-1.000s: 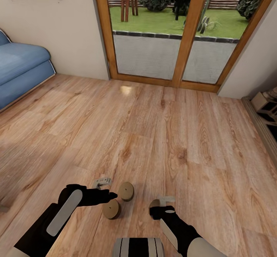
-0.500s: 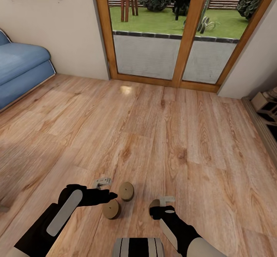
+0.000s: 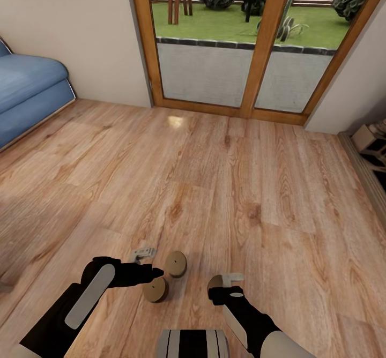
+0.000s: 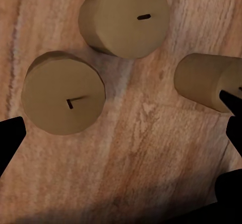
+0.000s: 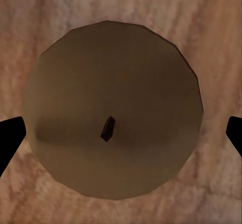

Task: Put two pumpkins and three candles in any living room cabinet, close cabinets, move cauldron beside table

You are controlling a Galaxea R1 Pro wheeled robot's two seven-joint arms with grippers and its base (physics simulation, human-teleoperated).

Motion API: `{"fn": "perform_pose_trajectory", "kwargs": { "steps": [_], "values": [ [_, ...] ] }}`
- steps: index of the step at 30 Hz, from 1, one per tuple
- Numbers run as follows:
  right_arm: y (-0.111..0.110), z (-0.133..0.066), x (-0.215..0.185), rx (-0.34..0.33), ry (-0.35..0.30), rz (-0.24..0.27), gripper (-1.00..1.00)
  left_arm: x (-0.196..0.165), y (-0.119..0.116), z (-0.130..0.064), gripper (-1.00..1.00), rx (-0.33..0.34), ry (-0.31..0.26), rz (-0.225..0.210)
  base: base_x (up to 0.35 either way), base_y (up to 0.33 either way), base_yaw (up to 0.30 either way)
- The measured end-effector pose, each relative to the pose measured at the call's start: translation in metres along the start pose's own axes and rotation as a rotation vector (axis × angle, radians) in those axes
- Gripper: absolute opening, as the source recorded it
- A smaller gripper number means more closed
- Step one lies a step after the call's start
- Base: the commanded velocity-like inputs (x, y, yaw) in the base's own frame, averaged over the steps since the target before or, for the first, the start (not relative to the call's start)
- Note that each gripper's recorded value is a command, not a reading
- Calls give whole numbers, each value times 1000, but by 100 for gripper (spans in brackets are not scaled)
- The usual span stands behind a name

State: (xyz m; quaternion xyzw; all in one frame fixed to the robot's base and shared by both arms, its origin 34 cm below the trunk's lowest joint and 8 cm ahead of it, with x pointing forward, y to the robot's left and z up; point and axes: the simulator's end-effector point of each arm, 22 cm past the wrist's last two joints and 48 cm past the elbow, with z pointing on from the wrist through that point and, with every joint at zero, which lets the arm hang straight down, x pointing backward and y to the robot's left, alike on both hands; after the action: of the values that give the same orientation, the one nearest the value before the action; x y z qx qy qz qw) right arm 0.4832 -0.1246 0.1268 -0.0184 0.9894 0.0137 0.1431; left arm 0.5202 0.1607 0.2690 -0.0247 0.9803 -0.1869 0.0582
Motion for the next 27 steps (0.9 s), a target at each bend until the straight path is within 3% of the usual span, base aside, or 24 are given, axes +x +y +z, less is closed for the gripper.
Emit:
{"fn": "perform_pose_trajectory", "kwargs": {
  "steps": [27],
  "values": [
    [6, 0, -3, -27, -13, 4, 100, 0, 0, 0, 100, 1, 0, 0, 0, 0, 0]
  ]
}}
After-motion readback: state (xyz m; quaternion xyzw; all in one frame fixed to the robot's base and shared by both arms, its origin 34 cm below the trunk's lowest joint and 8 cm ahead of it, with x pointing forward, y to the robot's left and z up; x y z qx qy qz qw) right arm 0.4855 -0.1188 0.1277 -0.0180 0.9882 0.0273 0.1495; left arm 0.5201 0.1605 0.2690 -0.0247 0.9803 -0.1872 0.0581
